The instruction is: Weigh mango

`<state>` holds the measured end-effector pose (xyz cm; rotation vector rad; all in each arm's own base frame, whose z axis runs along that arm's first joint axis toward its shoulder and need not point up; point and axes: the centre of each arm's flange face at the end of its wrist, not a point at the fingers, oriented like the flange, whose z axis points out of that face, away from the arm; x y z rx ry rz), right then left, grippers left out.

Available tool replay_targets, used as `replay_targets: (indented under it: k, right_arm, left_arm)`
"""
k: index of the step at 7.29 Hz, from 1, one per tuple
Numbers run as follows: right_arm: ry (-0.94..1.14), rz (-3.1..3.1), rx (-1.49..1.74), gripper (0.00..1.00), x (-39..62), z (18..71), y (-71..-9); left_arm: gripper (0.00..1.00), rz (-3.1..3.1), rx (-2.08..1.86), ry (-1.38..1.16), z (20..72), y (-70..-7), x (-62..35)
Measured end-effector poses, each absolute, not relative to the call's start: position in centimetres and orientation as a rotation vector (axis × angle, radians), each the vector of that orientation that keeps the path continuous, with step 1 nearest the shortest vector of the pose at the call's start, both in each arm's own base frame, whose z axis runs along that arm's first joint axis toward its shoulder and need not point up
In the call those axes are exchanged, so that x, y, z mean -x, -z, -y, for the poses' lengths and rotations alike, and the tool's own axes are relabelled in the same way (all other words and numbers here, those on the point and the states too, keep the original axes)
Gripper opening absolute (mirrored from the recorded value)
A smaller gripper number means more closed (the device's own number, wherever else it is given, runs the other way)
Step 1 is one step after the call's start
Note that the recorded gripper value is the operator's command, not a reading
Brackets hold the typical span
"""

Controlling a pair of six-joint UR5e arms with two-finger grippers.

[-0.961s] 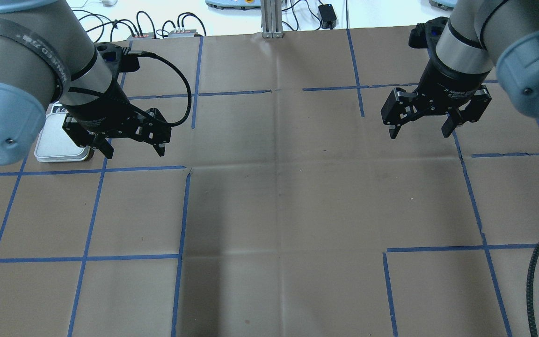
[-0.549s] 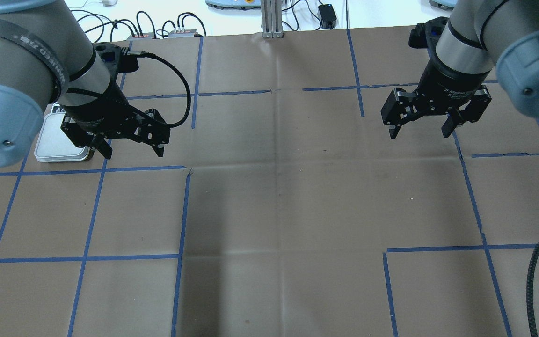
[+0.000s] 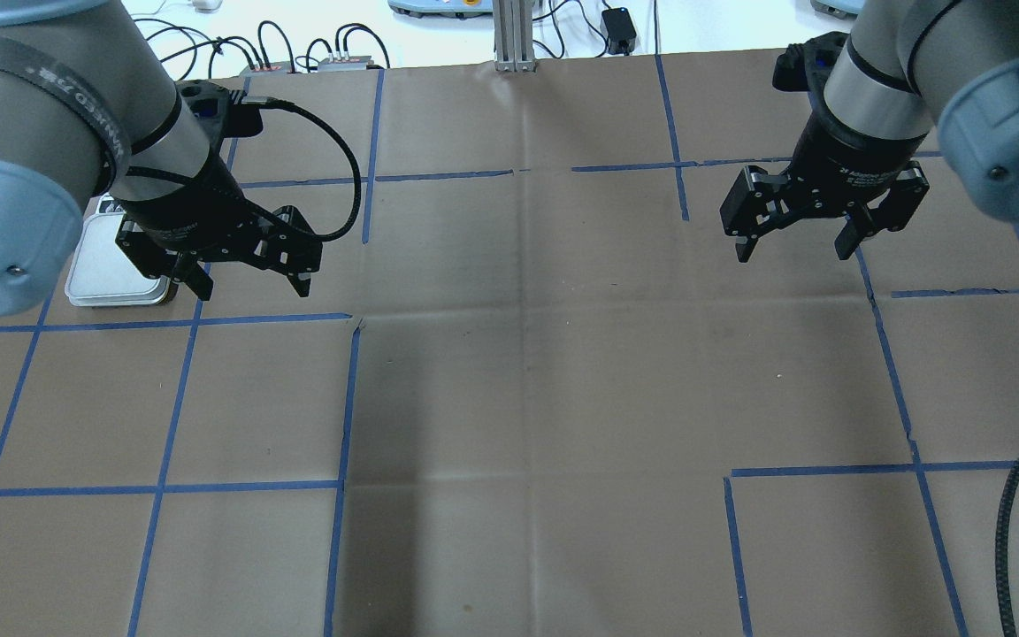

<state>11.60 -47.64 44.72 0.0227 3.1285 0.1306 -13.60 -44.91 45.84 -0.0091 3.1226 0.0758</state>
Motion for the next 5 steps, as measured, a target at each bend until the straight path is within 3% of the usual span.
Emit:
replay_targets:
  k: [5]
  right_arm:
    - [-0.131, -3.128, -0.023, 1.00, -11.60, 47.64, -44.72]
  left_arm:
    - [1.00, -3.127, 0.006, -0.062, 44.36, -46.33, 13.59]
